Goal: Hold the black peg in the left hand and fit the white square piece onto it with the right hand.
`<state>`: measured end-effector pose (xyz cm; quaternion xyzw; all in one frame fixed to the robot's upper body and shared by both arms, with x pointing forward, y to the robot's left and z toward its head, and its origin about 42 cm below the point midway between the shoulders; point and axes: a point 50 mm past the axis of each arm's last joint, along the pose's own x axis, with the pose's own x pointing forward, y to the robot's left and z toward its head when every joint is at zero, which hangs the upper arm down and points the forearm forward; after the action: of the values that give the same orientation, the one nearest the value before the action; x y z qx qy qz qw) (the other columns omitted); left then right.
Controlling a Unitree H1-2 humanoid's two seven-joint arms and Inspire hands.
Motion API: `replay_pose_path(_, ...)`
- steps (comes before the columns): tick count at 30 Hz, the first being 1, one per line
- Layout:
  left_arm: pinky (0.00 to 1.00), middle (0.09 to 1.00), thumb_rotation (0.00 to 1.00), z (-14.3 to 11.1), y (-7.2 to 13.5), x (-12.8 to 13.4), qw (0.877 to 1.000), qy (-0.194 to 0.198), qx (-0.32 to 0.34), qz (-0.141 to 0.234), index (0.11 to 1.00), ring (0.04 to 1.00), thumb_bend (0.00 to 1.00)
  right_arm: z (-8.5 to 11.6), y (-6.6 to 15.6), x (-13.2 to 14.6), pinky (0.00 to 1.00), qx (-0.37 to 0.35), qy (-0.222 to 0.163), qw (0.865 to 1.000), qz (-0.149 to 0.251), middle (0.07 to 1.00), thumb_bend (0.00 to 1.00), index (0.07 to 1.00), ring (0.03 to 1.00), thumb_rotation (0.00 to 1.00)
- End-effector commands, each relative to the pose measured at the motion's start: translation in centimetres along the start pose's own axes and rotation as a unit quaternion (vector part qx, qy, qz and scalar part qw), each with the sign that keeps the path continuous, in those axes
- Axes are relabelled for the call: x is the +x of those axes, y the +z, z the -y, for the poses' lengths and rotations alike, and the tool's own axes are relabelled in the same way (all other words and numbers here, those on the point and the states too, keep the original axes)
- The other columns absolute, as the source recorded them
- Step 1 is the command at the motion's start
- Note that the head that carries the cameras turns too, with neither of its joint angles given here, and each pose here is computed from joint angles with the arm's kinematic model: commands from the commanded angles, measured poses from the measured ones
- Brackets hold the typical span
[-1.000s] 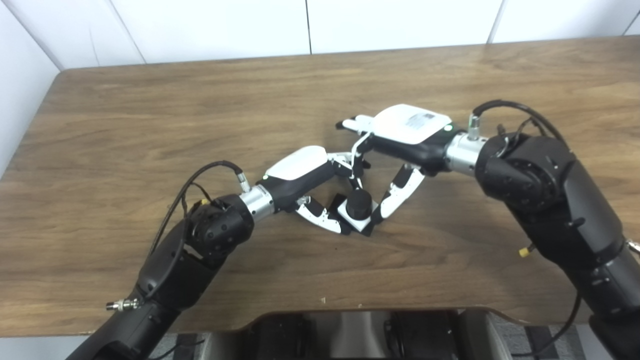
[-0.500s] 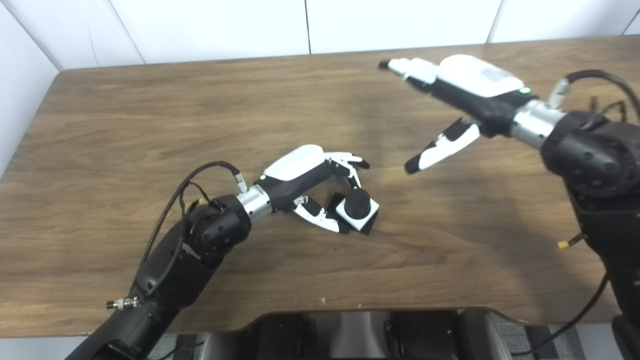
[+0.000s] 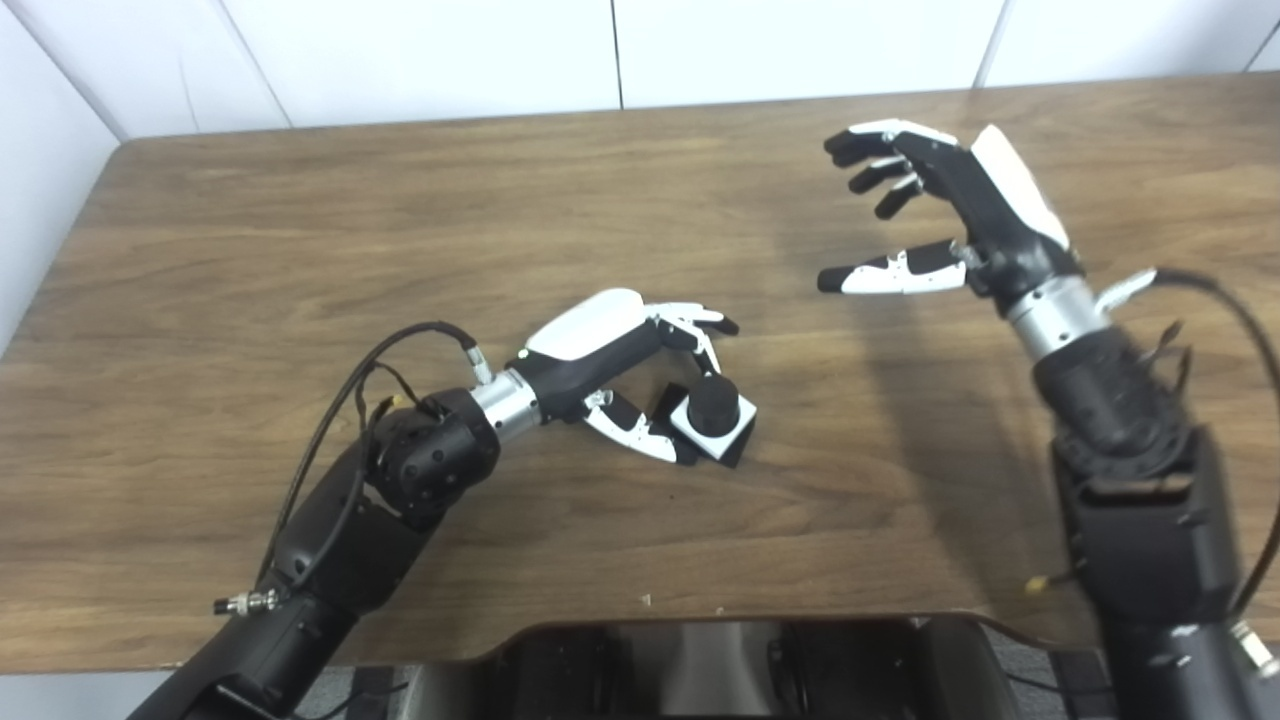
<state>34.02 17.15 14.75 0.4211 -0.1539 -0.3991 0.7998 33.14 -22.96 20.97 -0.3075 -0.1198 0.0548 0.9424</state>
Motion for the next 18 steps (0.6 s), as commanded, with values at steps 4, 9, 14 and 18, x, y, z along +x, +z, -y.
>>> replay_pose_path(4,0.88,0.879,0.08,2.5,-2.8,-2.0,0.995,-0.065,0.002,-0.074,0.489,0.909,0.52,-1.3,0.7,-0.4,0.54,0.058,-0.058,0.997,0.012,0.752,0.65,0.748,0.692,0.15)
replay_pose_path(9,0.83,0.894,0.25,2.7,-2.7,-2.0,0.994,-0.062,0.002,-0.088,0.708,0.906,0.84,-2.4,0.5,-1.3,0.53,0.085,-0.075,0.993,0.009,0.751,0.64,0.747,0.681,0.13)
replay_pose_path(14,0.8,0.984,0.36,2.6,-2.4,-2.5,0.992,-0.053,-0.028,-0.114,0.968,0.948,0.99,-2.7,0.4,-1.9,0.53,0.088,-0.075,0.993,0.006,0.746,0.65,0.741,0.674,0.13)
replay_pose_path(18,0.82,1.0,0.4,2.7,-1.9,-3.6,0.987,0.001,-0.094,-0.128,0.999,0.995,1.0,-2.9,0.2,-2.2,0.53,0.093,-0.075,0.993,0.005,0.741,0.67,0.732,0.661,0.12)
